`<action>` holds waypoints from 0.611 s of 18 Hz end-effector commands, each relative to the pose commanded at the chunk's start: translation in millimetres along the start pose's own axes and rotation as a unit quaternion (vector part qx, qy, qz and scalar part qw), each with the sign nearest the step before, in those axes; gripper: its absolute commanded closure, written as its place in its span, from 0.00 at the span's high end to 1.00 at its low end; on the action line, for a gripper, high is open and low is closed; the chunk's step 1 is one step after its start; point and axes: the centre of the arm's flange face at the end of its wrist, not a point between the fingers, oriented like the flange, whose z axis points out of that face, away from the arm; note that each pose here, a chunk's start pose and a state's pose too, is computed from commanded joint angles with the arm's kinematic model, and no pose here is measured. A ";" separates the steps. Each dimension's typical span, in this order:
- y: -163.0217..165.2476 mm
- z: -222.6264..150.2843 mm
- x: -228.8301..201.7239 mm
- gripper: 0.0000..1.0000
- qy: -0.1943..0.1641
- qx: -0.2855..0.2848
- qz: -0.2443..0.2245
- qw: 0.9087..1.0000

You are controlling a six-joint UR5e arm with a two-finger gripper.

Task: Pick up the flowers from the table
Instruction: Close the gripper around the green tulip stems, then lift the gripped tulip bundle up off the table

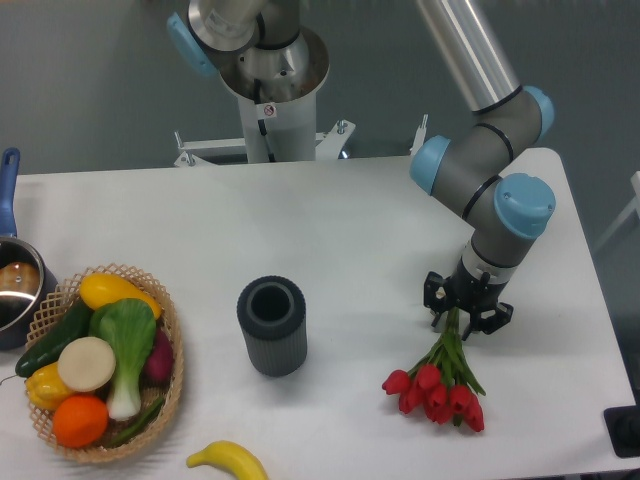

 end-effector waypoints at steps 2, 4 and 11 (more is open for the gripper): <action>-0.3 -1.1 0.0 0.28 -0.001 0.001 -0.001 1.000; -0.2 -1.1 -0.1 0.20 -0.002 0.000 -0.002 1.000; -1.7 -10.2 -0.1 0.15 -0.008 0.004 0.000 1.000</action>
